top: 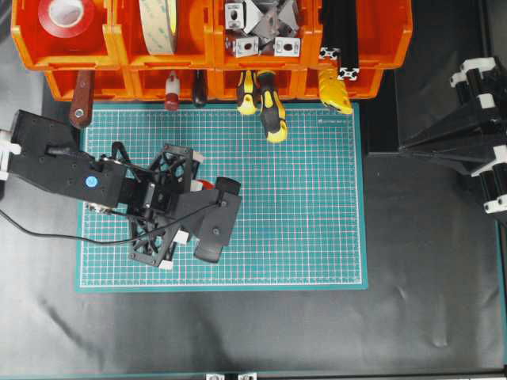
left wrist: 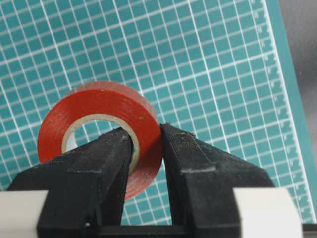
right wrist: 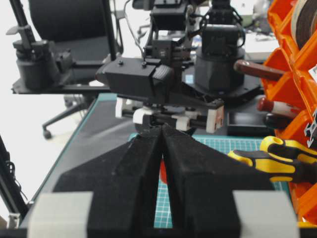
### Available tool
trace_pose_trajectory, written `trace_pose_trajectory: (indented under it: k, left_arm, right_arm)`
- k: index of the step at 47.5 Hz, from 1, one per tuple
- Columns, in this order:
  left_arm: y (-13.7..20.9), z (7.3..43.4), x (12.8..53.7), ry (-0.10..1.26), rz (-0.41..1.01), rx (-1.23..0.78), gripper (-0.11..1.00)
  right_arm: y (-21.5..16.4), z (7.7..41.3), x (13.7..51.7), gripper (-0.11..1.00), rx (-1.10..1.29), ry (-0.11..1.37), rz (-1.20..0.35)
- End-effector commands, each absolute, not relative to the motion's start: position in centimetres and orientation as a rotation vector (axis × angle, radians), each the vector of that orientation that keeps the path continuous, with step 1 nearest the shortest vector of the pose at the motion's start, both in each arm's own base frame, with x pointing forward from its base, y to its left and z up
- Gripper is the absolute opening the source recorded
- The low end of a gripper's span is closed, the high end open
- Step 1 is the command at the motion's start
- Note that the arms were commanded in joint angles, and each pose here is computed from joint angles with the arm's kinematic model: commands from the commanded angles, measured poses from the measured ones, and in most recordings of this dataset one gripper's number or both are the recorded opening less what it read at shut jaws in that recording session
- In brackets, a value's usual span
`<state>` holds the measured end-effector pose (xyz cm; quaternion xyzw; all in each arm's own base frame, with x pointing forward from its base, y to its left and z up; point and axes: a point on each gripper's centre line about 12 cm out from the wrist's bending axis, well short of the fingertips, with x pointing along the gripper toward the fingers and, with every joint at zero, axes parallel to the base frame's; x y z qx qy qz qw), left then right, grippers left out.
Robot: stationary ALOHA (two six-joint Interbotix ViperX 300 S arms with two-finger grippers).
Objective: Pick vinyl tape from container rack with left arm.
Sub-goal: 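Carry the red tape over the mat and lower it down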
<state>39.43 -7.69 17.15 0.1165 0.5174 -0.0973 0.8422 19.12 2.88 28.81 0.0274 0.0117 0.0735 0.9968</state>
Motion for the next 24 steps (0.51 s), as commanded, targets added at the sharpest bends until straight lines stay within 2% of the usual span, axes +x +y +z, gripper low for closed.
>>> trace_pose_trajectory:
  k: [1,3,10,13,16,24]
  left_arm:
    - [-7.8,18.4,39.9,1.047,-0.205,0.243,0.22]
    - [-7.8,18.4,39.9,1.048,-0.207,0.244,0.30]
    - [-7.7,18.5,39.9,1.050,-0.207,0.248,0.73]
    - [-7.5,18.6,39.9,1.047,-0.201,0.241,0.86]
    - [-7.4,18.7,39.9,1.047,-0.193,0.233,0.89]
    - [-6.9,21.5,39.4,0.978,-0.177,0.209,0.86]
  right_arm:
    - [2.9,29.8,19.4,0.01,0.057,-0.004,0.149]
    - [2.9,29.7,19.4,0.01,0.057,0.001,0.149]
    - [2.9,29.7,19.4,0.01,0.056,0.008,0.146]
    - [2.9,29.7,19.4,0.01,0.056,0.007,0.146]
    - [2.9,29.7,19.4,0.01,0.055,0.005,0.147]
    - [2.9,29.6,19.4,0.01,0.054,0.010,0.146]
